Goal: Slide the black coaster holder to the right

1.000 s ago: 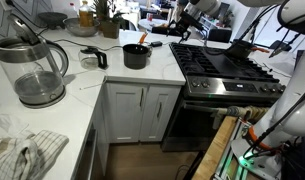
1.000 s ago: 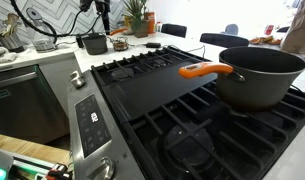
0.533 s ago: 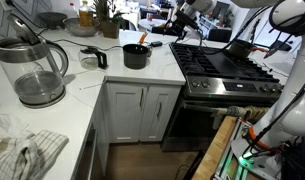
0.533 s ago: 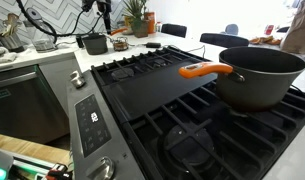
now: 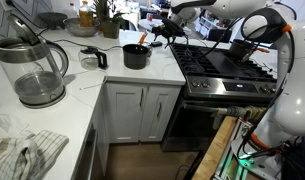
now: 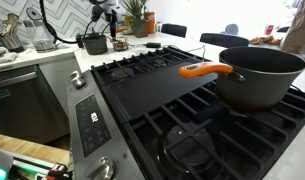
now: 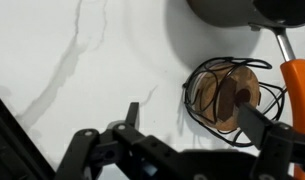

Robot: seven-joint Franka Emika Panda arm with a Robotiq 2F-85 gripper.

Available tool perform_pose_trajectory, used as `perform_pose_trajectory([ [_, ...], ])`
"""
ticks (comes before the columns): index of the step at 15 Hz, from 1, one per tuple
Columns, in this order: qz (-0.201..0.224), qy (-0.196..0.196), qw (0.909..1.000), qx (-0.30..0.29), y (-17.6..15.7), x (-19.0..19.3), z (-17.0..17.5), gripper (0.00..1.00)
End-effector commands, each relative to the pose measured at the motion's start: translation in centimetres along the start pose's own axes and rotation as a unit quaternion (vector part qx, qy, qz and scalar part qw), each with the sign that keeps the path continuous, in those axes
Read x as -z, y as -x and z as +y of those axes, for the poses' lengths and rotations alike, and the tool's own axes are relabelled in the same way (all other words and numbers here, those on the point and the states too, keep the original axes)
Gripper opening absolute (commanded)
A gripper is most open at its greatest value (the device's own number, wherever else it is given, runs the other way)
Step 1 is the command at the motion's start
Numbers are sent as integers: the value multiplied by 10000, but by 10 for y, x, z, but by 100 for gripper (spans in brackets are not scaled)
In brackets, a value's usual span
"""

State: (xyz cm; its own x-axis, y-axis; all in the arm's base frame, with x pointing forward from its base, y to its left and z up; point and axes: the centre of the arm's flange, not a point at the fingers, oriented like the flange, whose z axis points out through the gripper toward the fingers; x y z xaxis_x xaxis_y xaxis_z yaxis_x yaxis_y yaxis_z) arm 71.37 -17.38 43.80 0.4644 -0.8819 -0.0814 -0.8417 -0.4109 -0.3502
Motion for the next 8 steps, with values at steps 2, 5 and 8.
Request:
perform_pose_trajectory([
  [2, 41, 44, 9998, -196, -29, -29, -26, 100],
  [5, 83, 20, 9996, -255, -35, -40, -32, 93],
  [8, 134, -12, 9995, -296, -40, -46, -38, 67],
])
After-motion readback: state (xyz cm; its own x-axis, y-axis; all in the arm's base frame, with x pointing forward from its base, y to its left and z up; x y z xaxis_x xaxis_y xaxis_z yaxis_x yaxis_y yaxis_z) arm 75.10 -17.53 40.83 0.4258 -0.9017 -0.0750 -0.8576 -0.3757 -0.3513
